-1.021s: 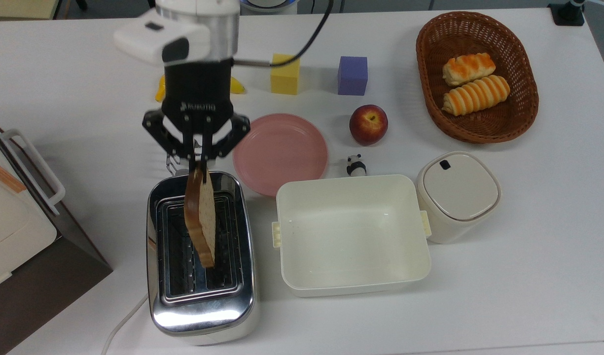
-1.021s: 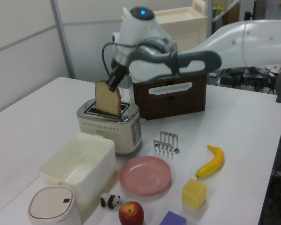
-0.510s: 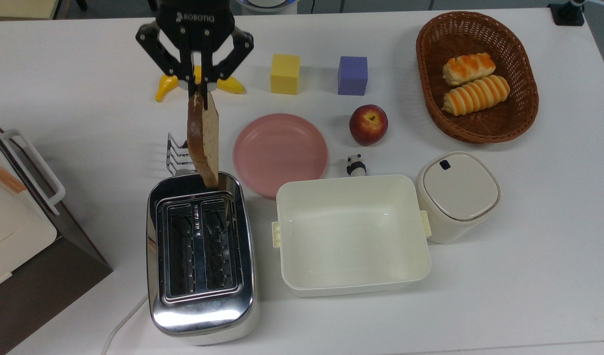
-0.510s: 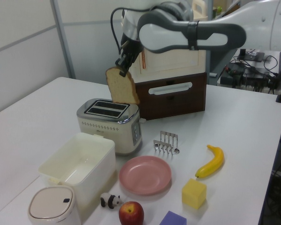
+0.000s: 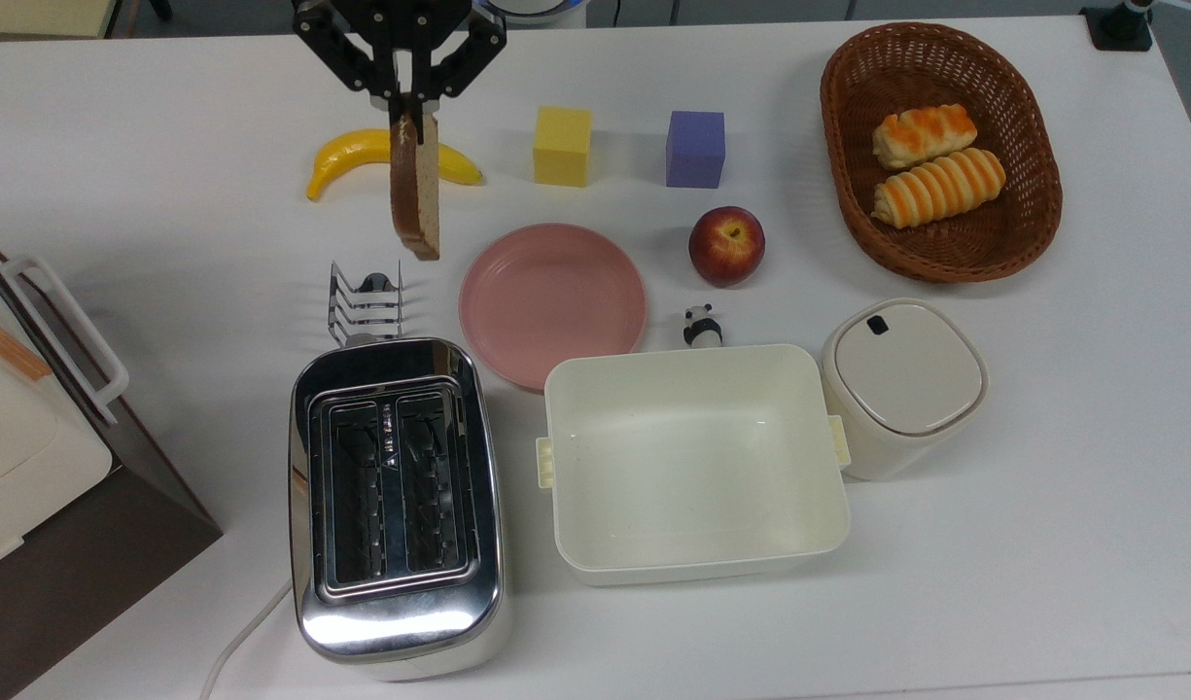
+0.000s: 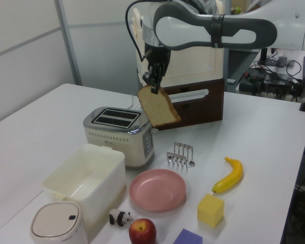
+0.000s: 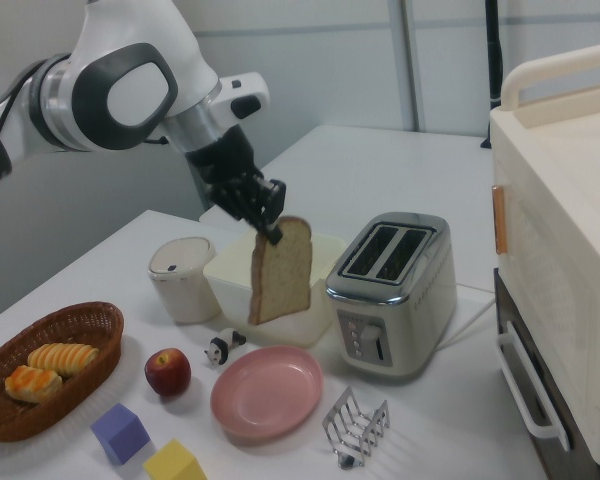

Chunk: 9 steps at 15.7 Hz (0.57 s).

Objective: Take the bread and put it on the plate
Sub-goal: 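Carry the hanging bread slice over the pink plate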

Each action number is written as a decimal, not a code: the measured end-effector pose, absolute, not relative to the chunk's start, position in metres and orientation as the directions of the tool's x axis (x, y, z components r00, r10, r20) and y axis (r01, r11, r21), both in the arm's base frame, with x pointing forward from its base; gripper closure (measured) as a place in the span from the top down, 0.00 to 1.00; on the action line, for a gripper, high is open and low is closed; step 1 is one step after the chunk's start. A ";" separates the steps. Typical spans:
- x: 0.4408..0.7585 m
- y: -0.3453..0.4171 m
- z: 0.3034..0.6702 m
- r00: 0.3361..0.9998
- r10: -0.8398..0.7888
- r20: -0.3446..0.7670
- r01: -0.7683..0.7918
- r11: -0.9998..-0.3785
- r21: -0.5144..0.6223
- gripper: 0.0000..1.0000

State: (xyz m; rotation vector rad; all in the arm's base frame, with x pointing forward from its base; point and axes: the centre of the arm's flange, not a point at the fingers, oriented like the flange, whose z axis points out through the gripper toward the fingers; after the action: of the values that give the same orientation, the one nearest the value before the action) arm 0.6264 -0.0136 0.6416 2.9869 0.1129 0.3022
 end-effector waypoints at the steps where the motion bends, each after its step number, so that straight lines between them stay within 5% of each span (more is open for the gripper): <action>1: 0.624 -0.011 0.639 0.981 0.097 0.169 0.073 -0.987 0.143 0.10; 9: 0.617 0.023 0.589 0.987 0.156 0.032 0.151 -0.980 0.126 0.10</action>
State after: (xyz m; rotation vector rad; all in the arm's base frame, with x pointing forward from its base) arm 0.6169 0.0235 0.5889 3.0079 0.2338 0.0634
